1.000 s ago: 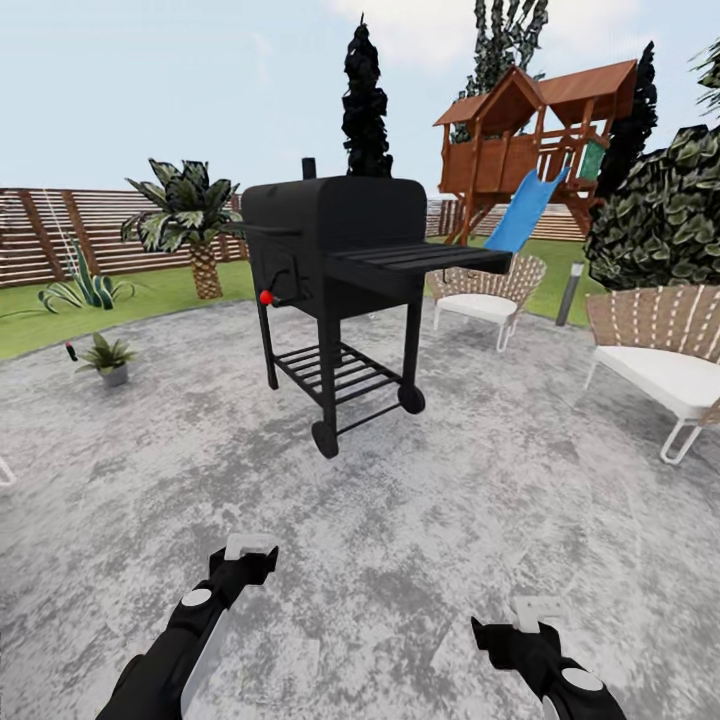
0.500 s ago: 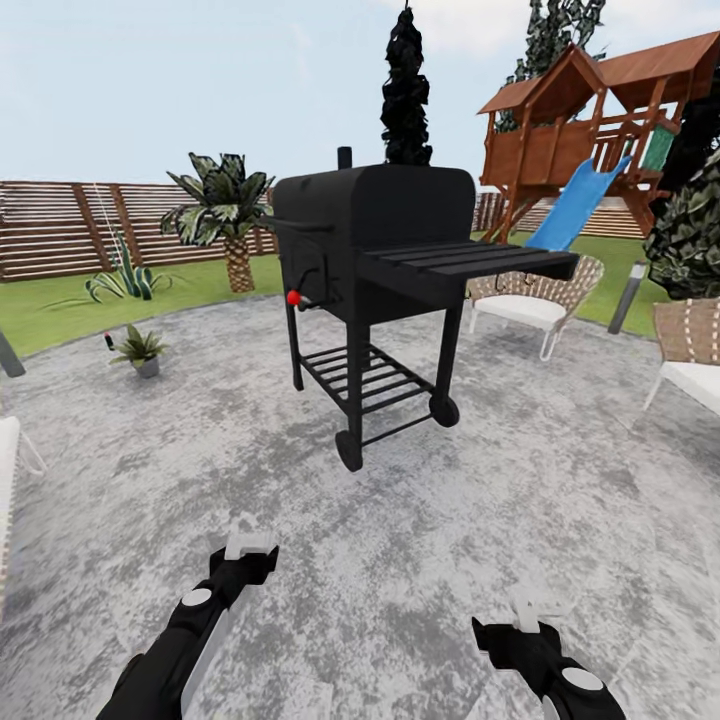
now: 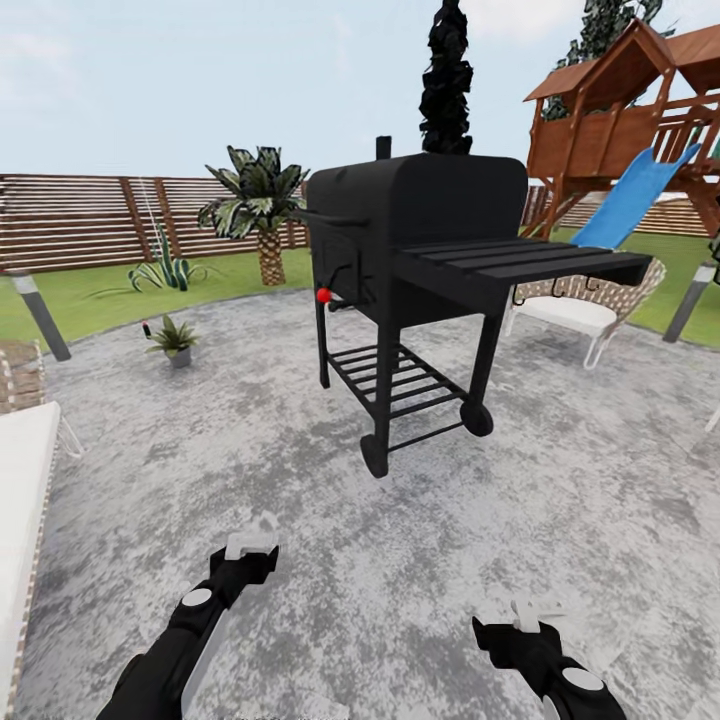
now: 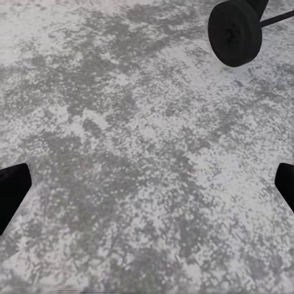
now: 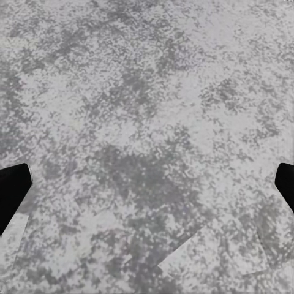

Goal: Pick up the pesticide atomizer in the garden and spray insectifuge to fully cover both potted plants in the garden.

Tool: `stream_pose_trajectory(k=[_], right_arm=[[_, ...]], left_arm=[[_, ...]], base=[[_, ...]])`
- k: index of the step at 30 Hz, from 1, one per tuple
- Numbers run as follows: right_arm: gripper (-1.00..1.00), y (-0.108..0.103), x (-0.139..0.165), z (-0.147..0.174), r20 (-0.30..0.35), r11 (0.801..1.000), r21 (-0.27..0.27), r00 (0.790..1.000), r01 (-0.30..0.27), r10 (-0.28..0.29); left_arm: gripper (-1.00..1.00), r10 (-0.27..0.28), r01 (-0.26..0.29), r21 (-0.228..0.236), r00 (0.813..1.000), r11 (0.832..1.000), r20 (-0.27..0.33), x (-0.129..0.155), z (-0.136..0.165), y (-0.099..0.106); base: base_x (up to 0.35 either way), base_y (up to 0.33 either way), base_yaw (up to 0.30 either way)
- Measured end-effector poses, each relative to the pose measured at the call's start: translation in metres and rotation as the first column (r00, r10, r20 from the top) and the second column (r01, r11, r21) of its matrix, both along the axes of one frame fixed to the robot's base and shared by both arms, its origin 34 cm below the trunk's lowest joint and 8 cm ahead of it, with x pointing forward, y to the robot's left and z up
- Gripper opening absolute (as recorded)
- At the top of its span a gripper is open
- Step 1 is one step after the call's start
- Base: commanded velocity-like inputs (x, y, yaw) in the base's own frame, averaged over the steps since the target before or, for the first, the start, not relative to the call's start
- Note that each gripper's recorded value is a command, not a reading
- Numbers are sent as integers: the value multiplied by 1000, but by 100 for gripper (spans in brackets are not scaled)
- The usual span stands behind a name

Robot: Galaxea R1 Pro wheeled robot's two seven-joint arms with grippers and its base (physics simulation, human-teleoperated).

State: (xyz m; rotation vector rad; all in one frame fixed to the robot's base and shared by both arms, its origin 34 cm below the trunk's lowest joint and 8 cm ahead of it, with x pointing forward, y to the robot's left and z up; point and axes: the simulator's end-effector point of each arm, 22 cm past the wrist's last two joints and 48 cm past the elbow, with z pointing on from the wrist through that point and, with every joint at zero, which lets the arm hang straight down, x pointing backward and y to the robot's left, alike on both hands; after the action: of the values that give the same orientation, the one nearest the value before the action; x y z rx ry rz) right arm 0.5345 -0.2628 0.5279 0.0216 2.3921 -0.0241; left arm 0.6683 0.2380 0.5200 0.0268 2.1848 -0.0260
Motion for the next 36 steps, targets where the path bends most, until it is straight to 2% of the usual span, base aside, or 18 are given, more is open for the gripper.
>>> stream_pose_trajectory(k=[10,24,36], right_arm=[[100,0,-2,-5,-11,1000,0,1000,0,0],[100,0,-4,-11,-26,1000,0,1000,0,0],[100,0,-6,-16,-40,1000,0,999,0,0]], left_arm=[[100,-1,1,-1,1000,1000,-10,-1,-6,-1],[100,0,0,-1,1000,1000,-27,-4,-14,-1],[100,0,0,-1,999,1000,-41,-6,-22,-1]], base=[[48,0,204],[328,4,204],[346,90,204]])
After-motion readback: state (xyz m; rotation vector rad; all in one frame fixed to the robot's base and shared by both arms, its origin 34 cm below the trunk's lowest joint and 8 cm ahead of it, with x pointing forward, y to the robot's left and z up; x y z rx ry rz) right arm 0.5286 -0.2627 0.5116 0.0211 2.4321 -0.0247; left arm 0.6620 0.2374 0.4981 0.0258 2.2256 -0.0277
